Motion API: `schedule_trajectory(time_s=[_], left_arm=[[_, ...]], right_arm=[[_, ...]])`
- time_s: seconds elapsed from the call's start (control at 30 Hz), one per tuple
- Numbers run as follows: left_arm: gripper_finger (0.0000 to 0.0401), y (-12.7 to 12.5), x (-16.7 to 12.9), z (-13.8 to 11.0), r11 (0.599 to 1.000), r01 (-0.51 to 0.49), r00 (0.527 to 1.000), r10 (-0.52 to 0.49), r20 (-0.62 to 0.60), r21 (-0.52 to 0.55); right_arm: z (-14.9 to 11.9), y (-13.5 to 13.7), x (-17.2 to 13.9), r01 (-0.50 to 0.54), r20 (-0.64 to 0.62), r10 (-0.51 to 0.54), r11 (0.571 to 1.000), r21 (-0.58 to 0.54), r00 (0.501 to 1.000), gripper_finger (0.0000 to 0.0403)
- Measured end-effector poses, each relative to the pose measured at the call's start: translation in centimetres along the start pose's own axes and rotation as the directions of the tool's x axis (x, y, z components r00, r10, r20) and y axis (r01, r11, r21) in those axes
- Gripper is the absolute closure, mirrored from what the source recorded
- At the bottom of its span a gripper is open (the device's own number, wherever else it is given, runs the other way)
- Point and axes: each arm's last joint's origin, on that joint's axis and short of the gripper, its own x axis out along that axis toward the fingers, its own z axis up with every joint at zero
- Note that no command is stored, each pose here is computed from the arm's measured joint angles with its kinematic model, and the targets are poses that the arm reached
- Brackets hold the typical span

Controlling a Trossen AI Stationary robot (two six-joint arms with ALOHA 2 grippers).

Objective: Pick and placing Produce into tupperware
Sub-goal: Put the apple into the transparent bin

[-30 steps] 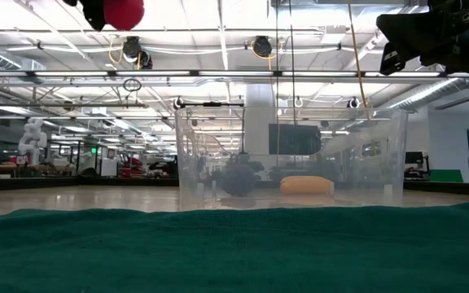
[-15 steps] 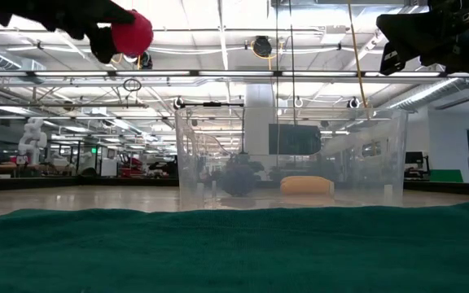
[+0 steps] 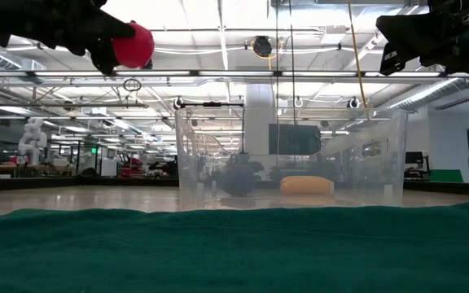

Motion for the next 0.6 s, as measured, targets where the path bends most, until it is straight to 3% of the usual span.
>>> schedule_trajectory(time_s=[0.23,0.4,0.6], left_arm=[[0.013,-0.18,-0.89,0.72,0.997,0.047,0.997,-0.051,0.062,0.059],[0.0141,-0.19,-1.04,0.56,0.996,0.05,0.998,-0.054,0.044,0.075],[0.0125,-0.23,-1.02,0.46,0.995,0.068,0.997,-0.071,0.033,0.076]], right_arm=[[0.0,0.0,0.0,0.0,-0.001,0.0,1.0,0.0,1.0,0.0403],[0.0,0.0,0.01,0.0,0.0,0.0,1.0,-0.001,1.0,0.0403],[0.0,0.0,0.0,0.0,0.0,0.0,1.0,-0.001,1.0,0.0403]])
